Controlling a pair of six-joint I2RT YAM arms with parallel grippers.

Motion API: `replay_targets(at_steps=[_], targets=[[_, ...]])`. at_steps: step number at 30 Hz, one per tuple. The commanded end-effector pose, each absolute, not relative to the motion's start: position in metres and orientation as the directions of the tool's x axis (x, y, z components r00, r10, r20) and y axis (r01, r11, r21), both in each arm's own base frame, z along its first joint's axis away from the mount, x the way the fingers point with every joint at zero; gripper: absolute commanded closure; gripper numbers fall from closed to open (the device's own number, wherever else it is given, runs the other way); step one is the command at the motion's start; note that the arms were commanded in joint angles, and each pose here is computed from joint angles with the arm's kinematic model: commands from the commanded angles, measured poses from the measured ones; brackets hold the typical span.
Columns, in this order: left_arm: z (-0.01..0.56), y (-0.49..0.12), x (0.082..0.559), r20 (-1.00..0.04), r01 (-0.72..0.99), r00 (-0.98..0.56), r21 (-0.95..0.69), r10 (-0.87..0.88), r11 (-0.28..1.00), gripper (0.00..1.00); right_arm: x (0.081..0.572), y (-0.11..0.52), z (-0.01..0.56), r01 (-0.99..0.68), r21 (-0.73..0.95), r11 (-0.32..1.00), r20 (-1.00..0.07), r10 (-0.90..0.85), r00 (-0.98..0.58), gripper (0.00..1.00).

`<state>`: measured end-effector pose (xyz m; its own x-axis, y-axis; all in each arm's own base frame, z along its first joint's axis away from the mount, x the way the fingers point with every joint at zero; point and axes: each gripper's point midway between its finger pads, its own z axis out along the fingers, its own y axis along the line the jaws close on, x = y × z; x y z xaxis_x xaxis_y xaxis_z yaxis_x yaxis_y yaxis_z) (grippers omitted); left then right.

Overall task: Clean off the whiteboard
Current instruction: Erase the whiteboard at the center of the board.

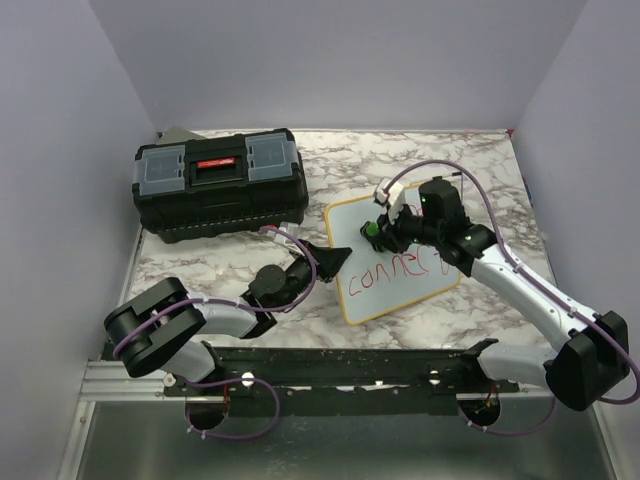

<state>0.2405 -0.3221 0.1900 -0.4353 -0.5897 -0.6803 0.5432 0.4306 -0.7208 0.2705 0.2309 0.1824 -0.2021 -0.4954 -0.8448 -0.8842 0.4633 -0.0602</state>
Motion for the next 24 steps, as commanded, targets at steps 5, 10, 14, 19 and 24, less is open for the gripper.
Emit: replay_targets(at_steps=[5,10,14,19,24], targets=[[0.18,-0.33,0.224,-0.749,0.618,-0.44,-0.653,-0.496,0.438,1.0,0.339,0.215,0.215,-0.681,-0.041,0.731,-0.906,-0.315,-0.283,0.99],[0.18,-0.331,0.224,-0.744,0.618,-0.443,-0.657,-0.5,0.431,1.0,0.284,0.247,0.196,-0.895,0.072,0.44,-0.876,-0.401,-0.268,0.99],[0.181,-0.332,0.224,-0.744,0.621,-0.443,-0.657,-0.501,0.427,1.0,0.235,0.253,0.193,-0.972,0.107,0.208,-0.887,-0.422,-0.188,0.99],[0.182,-0.334,0.224,-0.743,0.624,-0.446,-0.658,-0.499,0.422,1.0,0.291,0.232,0.198,-0.832,0.015,0.554,-0.908,-0.34,-0.243,0.99],[0.182,-0.333,0.223,-0.74,0.625,-0.447,-0.66,-0.503,0.417,1.0,0.33,0.216,0.208,-0.674,0.056,0.737,-0.929,-0.209,-0.307,0.99]])
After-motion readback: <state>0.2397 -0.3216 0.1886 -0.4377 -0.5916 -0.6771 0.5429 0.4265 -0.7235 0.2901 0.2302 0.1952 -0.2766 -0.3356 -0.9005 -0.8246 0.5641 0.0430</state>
